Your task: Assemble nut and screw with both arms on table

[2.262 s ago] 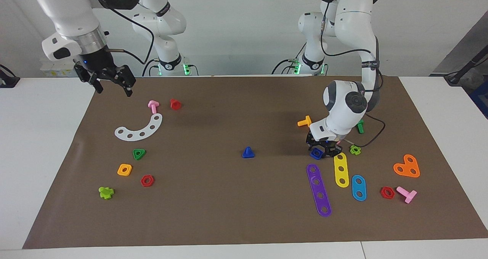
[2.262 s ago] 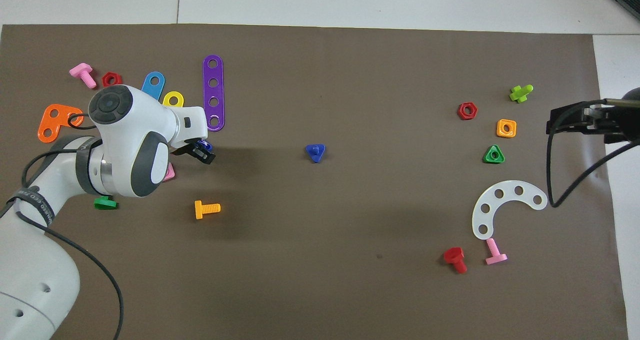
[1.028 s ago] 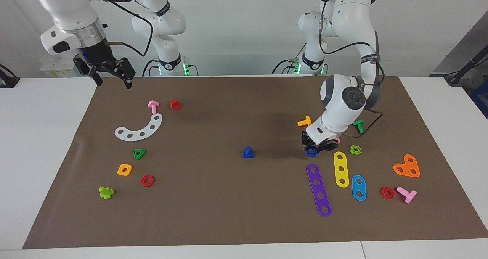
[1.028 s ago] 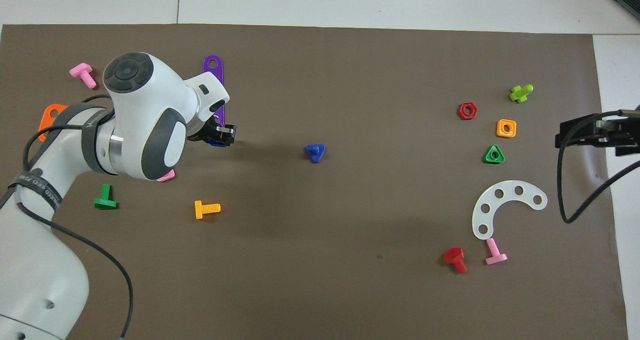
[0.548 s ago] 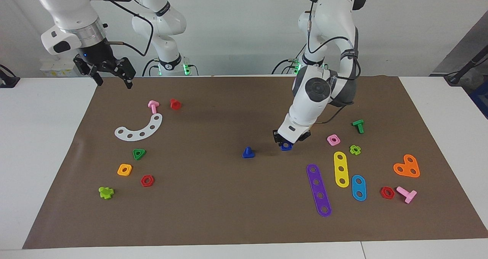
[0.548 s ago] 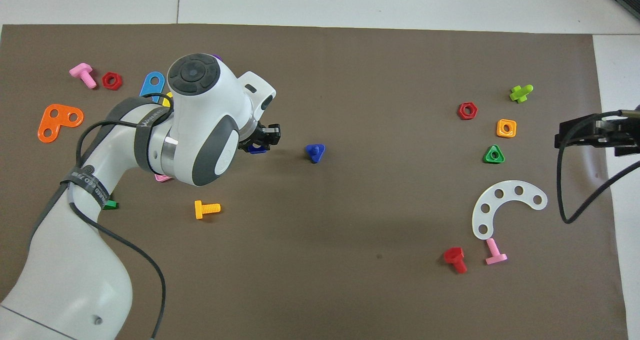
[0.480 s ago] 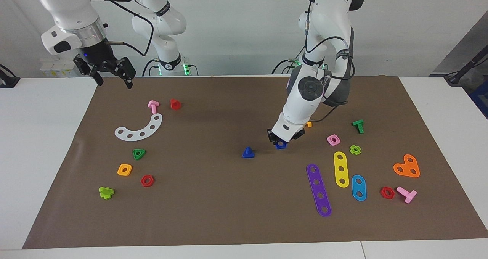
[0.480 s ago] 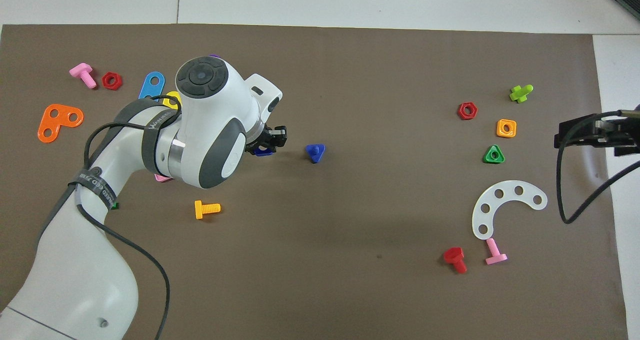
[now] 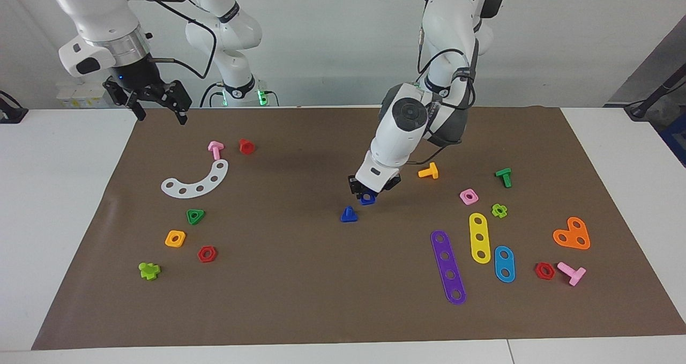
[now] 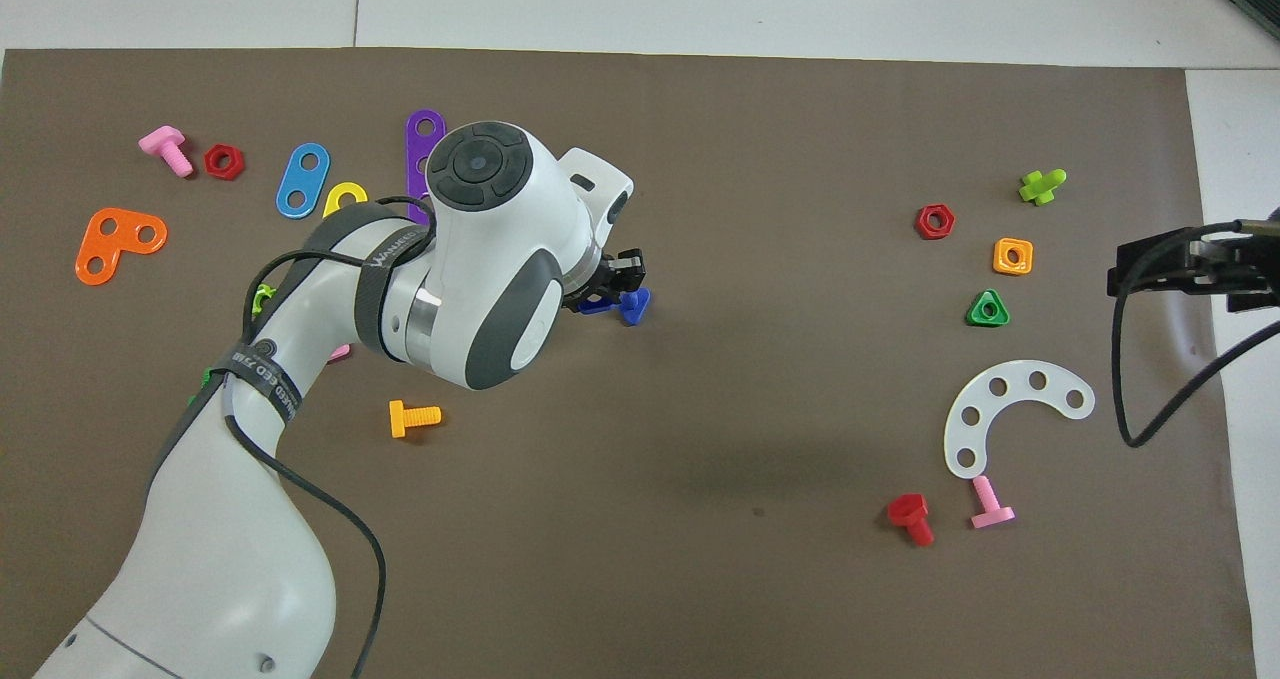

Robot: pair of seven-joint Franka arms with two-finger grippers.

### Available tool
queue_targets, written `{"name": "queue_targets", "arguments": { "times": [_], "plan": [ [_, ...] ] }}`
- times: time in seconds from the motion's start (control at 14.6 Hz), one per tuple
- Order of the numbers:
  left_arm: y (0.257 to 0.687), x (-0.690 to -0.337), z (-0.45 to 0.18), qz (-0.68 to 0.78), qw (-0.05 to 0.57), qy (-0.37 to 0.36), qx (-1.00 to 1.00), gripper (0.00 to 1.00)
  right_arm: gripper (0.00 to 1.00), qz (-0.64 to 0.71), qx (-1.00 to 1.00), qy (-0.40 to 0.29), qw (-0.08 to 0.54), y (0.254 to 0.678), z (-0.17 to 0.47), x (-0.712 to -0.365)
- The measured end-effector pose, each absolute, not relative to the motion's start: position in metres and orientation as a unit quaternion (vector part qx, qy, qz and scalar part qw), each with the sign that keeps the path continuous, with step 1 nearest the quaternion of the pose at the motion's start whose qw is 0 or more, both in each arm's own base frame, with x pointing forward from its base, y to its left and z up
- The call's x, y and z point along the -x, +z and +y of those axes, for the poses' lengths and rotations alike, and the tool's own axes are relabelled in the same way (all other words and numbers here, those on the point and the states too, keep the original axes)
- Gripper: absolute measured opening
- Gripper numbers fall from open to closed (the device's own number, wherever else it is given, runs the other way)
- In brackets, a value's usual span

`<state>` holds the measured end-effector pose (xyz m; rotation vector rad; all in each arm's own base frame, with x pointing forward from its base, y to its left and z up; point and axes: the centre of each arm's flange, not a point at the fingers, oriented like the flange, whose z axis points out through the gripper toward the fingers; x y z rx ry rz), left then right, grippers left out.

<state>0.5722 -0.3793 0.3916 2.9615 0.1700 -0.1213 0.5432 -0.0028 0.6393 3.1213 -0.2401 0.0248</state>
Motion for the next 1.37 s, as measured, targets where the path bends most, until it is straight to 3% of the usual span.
{"name": "queue_targets", "arguments": {
  "times": [0.48, 1.37],
  "plan": [
    [0.384, -0.588, -0.399, 0.064, 0.099, -0.028, -0.993, 0.47, 1.00, -0.077, -0.997, 0.008, 0.005, 0.639, -0.003, -0.543],
    [0.357, -0.569, -0.417, 0.049, 0.085, -0.046, -0.994, 0.47, 1.00, -0.077, -0.997, 0.008, 0.005, 0.639, -0.003, -0.543]
  ]
}}
